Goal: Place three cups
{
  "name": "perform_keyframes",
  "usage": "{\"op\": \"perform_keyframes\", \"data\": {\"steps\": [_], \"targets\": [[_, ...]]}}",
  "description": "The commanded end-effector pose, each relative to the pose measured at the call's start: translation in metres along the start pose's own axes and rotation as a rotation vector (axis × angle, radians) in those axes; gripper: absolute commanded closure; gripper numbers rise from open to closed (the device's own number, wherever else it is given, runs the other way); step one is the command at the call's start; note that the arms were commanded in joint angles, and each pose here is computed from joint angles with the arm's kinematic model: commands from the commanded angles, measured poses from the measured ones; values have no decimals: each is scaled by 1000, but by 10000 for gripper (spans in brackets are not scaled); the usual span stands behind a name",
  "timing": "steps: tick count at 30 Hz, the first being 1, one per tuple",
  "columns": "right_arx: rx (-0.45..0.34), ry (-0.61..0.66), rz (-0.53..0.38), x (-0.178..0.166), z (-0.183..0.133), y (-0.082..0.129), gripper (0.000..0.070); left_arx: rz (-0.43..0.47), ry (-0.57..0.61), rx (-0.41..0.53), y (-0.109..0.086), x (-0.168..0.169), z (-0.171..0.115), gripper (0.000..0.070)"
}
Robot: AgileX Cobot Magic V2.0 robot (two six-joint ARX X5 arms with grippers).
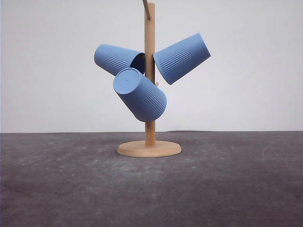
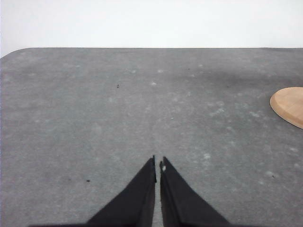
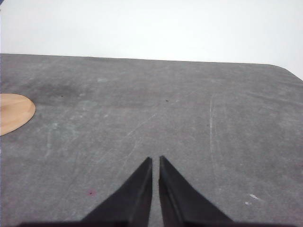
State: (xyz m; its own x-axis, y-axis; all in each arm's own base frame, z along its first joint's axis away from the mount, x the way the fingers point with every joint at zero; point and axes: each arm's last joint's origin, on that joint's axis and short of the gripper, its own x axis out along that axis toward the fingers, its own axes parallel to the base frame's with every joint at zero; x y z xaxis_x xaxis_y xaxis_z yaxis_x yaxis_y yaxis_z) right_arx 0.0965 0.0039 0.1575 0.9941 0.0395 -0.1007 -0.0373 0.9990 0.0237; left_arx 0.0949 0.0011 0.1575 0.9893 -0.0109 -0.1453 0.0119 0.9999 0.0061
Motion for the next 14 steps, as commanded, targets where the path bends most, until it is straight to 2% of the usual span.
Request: {"op": "perform_keyframes", "data": {"steps": [1,14], "targets": [[11,-11,1,0,0,0,677,-3,4,2,0,2,-5,700],[11,-11,2,0,0,0,677,-3,4,2,0,2,-5,700]]}}
